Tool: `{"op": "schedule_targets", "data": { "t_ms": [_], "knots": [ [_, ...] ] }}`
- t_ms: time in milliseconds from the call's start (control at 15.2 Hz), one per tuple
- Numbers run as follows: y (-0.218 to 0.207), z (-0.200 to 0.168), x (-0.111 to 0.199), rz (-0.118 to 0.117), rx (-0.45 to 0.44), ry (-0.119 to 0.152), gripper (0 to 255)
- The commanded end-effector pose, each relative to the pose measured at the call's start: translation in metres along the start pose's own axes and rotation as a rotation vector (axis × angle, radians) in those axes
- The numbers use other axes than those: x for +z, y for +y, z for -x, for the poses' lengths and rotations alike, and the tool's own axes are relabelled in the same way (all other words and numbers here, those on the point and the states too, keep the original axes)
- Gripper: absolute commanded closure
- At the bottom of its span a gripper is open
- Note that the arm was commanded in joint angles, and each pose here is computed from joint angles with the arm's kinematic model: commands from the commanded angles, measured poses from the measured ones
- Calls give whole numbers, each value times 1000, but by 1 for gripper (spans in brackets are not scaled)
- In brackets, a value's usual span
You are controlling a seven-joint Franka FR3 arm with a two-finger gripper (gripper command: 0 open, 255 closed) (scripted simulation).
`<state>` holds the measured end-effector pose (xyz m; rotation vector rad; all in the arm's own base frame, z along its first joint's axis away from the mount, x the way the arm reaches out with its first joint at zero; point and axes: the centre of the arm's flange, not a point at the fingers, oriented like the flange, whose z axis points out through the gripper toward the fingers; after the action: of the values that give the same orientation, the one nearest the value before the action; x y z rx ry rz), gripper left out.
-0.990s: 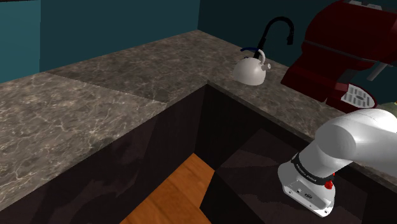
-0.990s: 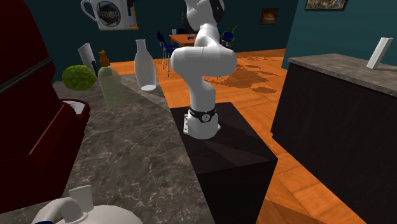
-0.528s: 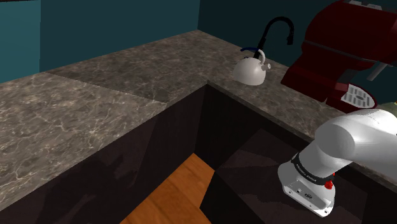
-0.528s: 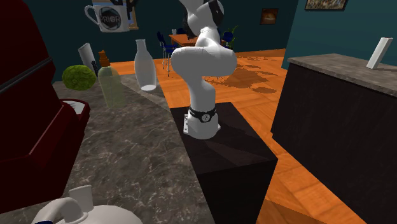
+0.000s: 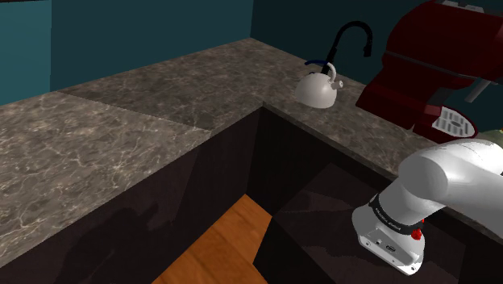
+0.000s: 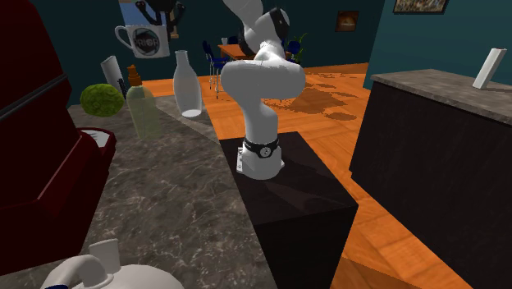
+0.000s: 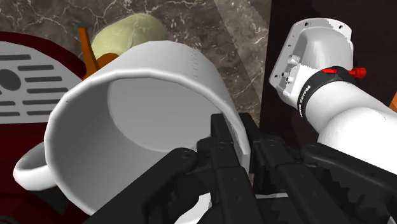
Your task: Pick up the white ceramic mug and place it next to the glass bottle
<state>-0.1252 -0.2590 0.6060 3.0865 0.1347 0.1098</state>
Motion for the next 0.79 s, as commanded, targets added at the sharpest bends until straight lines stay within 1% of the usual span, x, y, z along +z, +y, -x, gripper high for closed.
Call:
{"op": "schedule_targets", "data": {
  "t_ms": [0, 726],
  "knots": [
    [-1, 1, 11, 0, 0, 0, 255],
    [-4, 5, 69, 0, 0, 0, 255]
  ]
}}
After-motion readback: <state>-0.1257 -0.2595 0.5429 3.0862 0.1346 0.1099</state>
